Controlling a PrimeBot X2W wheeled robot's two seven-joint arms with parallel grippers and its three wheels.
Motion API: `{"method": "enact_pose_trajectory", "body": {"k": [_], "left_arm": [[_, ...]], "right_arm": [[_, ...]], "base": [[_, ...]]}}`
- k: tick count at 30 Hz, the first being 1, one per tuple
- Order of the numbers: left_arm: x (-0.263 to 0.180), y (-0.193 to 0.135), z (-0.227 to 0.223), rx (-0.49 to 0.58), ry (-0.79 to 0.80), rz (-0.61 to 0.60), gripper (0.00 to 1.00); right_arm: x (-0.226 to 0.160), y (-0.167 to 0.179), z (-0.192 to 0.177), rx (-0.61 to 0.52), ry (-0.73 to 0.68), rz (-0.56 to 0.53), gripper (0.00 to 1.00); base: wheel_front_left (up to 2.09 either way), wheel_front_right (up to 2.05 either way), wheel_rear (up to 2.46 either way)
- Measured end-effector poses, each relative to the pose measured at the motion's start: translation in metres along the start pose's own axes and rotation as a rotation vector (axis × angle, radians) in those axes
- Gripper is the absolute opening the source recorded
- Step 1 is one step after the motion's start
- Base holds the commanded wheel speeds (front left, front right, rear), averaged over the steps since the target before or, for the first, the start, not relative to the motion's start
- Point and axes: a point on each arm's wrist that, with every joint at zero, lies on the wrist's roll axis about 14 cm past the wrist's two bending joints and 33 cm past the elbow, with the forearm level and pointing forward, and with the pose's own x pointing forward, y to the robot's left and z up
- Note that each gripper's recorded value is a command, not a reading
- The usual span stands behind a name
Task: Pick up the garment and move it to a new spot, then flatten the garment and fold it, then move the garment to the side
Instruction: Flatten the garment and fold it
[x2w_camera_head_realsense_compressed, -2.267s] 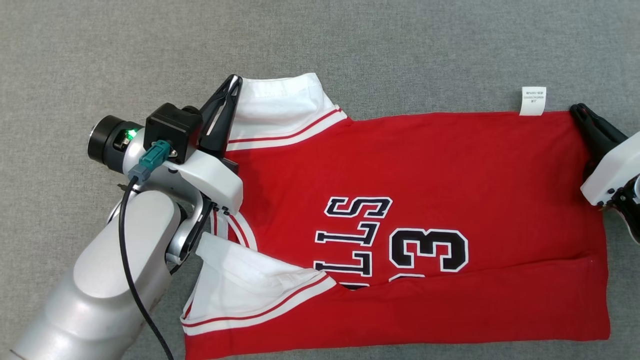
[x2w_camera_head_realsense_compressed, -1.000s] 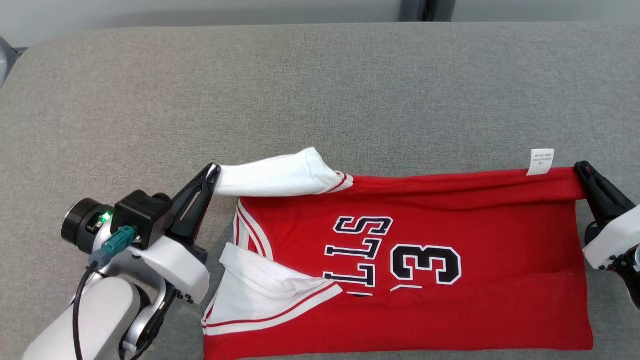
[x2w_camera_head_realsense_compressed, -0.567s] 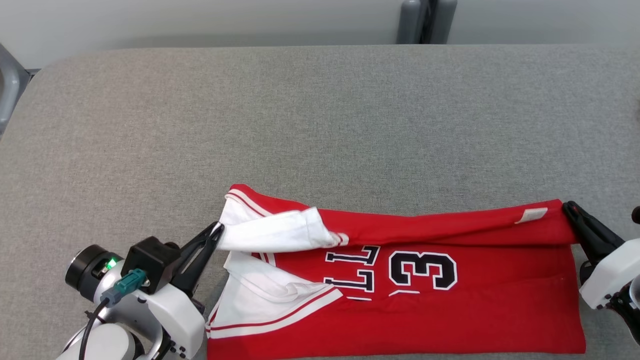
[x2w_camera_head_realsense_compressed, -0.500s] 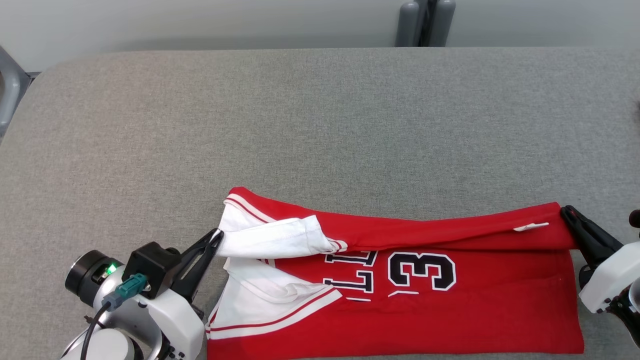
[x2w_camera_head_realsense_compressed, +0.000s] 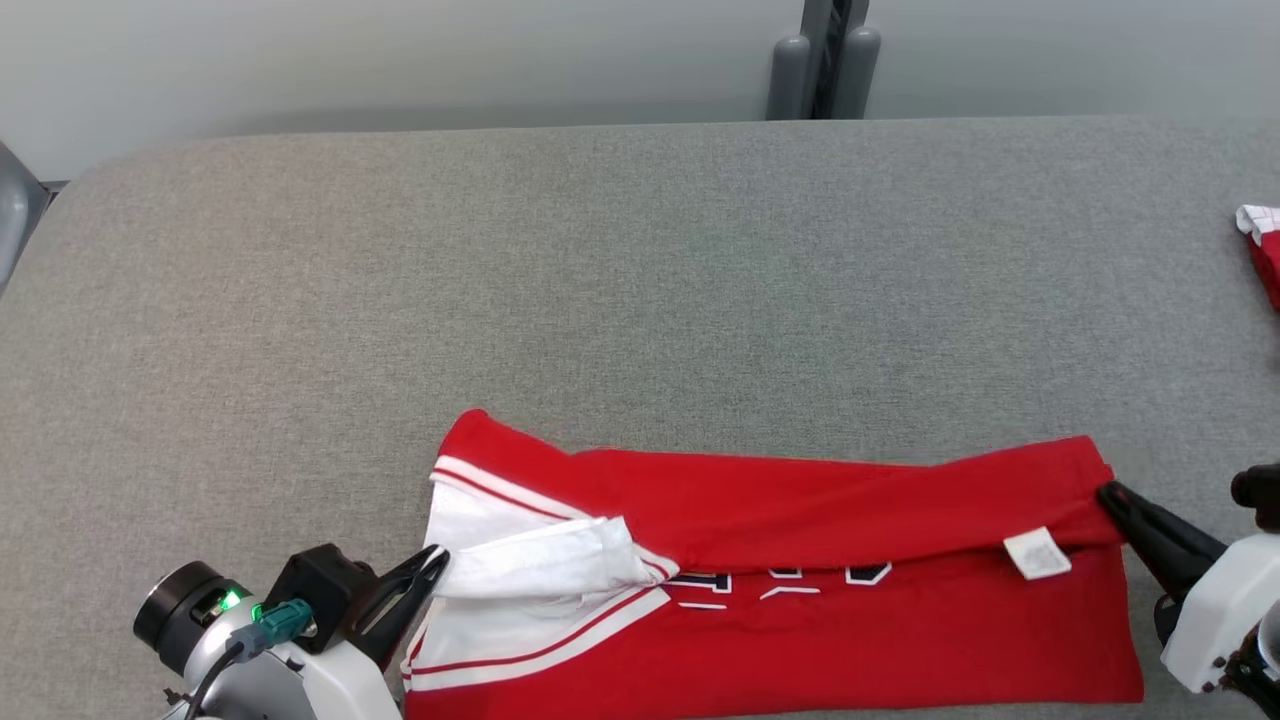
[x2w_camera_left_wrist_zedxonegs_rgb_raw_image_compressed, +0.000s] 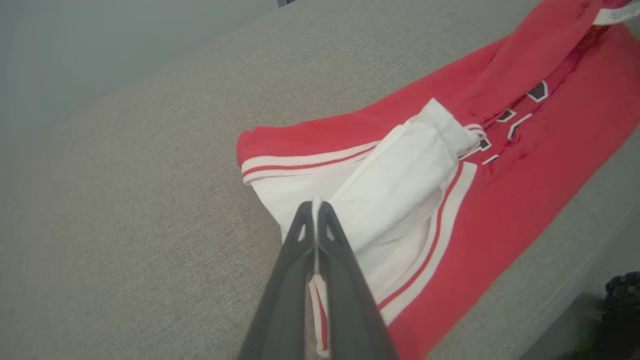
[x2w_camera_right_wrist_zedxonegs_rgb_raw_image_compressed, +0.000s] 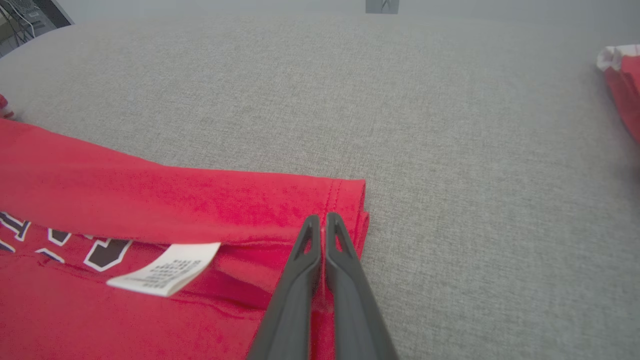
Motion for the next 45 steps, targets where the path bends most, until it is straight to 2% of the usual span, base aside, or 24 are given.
{"method": "enact_pose_trajectory", "body": {"k": [1, 2, 6, 7, 8, 9, 10, 11, 15, 19, 24, 33, 35, 37, 41, 45], "left_arm": [[-0.001, -0.001, -0.001, 0.003, 0.006, -0.004, 0.00], [-0.003, -0.002, -0.002, 0.008, 0.014, -0.009, 0.00], [-0.007, -0.009, -0.008, 0.012, 0.051, -0.038, 0.00], [-0.008, -0.011, -0.012, 0.009, 0.071, -0.046, 0.07], [-0.010, -0.014, -0.016, 0.009, 0.089, -0.056, 0.07], [-0.011, -0.015, -0.018, 0.011, 0.097, -0.060, 0.36], [-0.011, -0.014, -0.016, 0.012, 0.093, -0.053, 0.84], [-0.011, -0.013, -0.016, 0.012, 0.098, -0.050, 1.00], [-0.012, -0.013, -0.018, 0.016, 0.117, -0.050, 1.00], [-0.010, -0.004, -0.001, 0.012, 0.058, -0.014, 1.00], [-0.007, 0.016, 0.045, -0.034, -0.134, 0.086, 1.00], [-0.008, 0.033, 0.096, -0.138, -0.444, 0.229, 1.00], [-0.010, 0.038, 0.108, -0.188, -0.529, 0.268, 1.00], [-0.010, 0.042, 0.114, -0.301, -0.593, 0.300, 1.00], [-0.009, 0.051, 0.103, -0.312, -0.594, 0.367, 1.00], [-0.008, 0.044, 0.099, -0.311, -0.613, 0.376, 1.00]], "right_arm": [[-0.002, 0.004, -0.002, 0.004, 0.013, 0.012, 0.92], [-0.005, 0.005, -0.005, 0.007, 0.030, 0.018, 1.00], [-0.018, 0.007, -0.016, 0.023, 0.097, 0.035, 1.00], [-0.021, 0.006, -0.016, 0.041, 0.109, 0.031, 1.00], [-0.023, 0.004, -0.016, 0.054, 0.122, 0.029, 1.00], [-0.026, 0.002, -0.017, 0.060, 0.133, 0.024, 1.00], [-0.028, 0.000, -0.017, 0.066, 0.144, 0.019, 1.00], [-0.030, -0.003, -0.017, 0.072, 0.148, 0.012, 1.00], [-0.029, -0.014, 0.002, 0.079, 0.097, -0.014, 1.00], [-0.028, -0.024, 0.021, 0.091, 0.014, -0.048, 1.00], [-0.024, -0.030, 0.055, 0.132, -0.149, -0.086, 1.00], [-0.028, -0.034, 0.087, 0.170, -0.335, -0.146, 1.00], [-0.032, -0.034, 0.087, 0.184, -0.368, -0.165, 1.00], [-0.034, -0.032, 0.080, 0.174, -0.378, -0.179, 1.00], [-0.039, -0.026, 0.063, 0.200, -0.396, -0.213, 1.00], [-0.044, -0.022, 0.043, 0.247, -0.400, -0.251, 1.00]], "base": [[0.00, 0.00, 0.00], [0.00, 0.00, 0.00], [0.00, 0.00, 0.00], [0.00, 0.00, 0.00], [0.00, 0.00, 0.00], [0.00, 0.00, 0.00], [0.00, 0.00, 0.00], [0.00, 0.00, 0.00], [0.00, 0.00, 0.00], [0.00, 0.00, 0.00], [0.00, 0.00, 0.00], [0.00, 0.00, 0.00], [0.00, 0.00, 0.00], [0.00, 0.00, 0.00], [0.00, 0.00, 0.00], [0.00, 0.00, 0.00]]}}
